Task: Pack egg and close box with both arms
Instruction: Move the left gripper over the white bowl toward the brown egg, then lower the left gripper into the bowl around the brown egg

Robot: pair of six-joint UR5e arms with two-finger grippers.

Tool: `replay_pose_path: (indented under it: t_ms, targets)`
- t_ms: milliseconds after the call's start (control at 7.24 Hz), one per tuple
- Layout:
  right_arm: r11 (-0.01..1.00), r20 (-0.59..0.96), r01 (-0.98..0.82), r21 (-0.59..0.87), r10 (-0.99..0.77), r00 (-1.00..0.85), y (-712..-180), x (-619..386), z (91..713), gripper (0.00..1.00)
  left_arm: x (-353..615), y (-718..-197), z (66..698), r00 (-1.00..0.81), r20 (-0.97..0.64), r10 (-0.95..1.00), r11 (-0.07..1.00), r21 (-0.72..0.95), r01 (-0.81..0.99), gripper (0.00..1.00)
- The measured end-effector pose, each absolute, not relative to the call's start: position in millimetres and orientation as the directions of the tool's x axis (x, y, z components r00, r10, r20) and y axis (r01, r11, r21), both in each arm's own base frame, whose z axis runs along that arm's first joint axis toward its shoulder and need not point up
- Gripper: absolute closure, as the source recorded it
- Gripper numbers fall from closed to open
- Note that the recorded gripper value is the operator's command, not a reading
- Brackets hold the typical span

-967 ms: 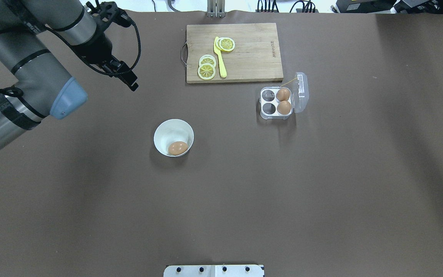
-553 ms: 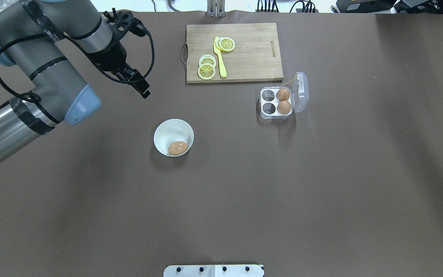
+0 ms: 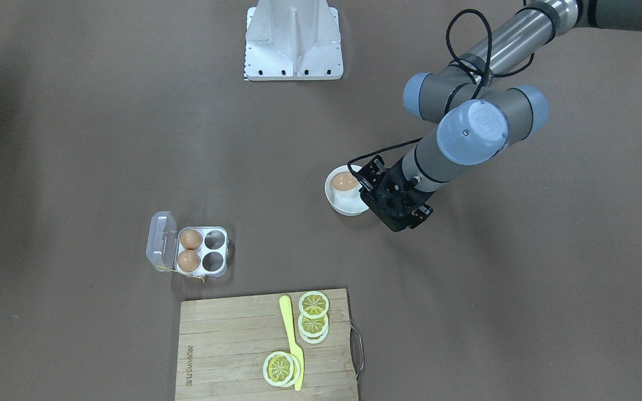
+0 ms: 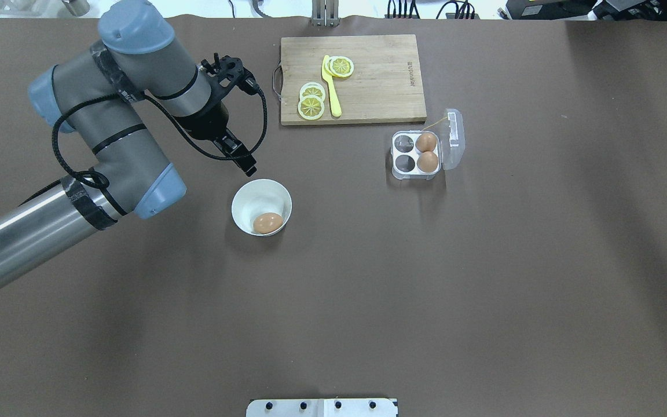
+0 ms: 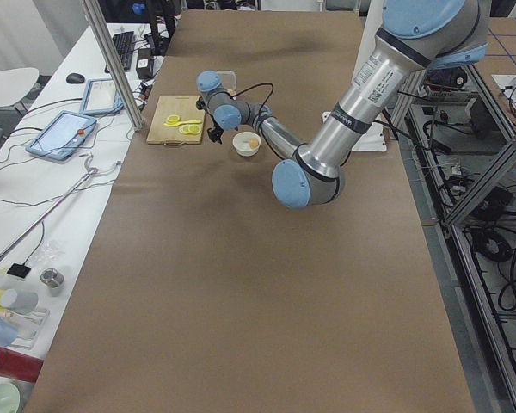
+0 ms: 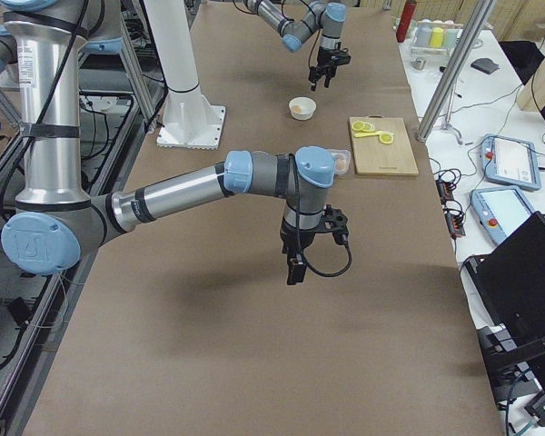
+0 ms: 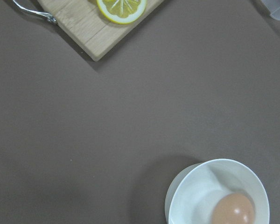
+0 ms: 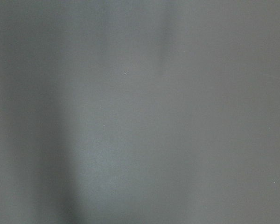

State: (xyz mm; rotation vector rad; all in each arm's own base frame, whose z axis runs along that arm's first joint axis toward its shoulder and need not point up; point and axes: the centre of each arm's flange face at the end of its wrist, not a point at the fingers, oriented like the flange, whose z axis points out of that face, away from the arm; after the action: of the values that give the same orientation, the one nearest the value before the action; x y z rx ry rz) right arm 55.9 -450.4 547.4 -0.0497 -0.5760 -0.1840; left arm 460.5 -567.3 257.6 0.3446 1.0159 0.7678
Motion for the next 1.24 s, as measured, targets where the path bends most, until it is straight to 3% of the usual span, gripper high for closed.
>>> replay_pose_path:
  t_ms: [1244]
  targets:
    - [0.983,0.546,0.186,0.003,-0.157,0.823,-451,56,548,0.00,495,-536,258,0.316,-0.586,0.746,0.663,0.608,-0.437,0.17]
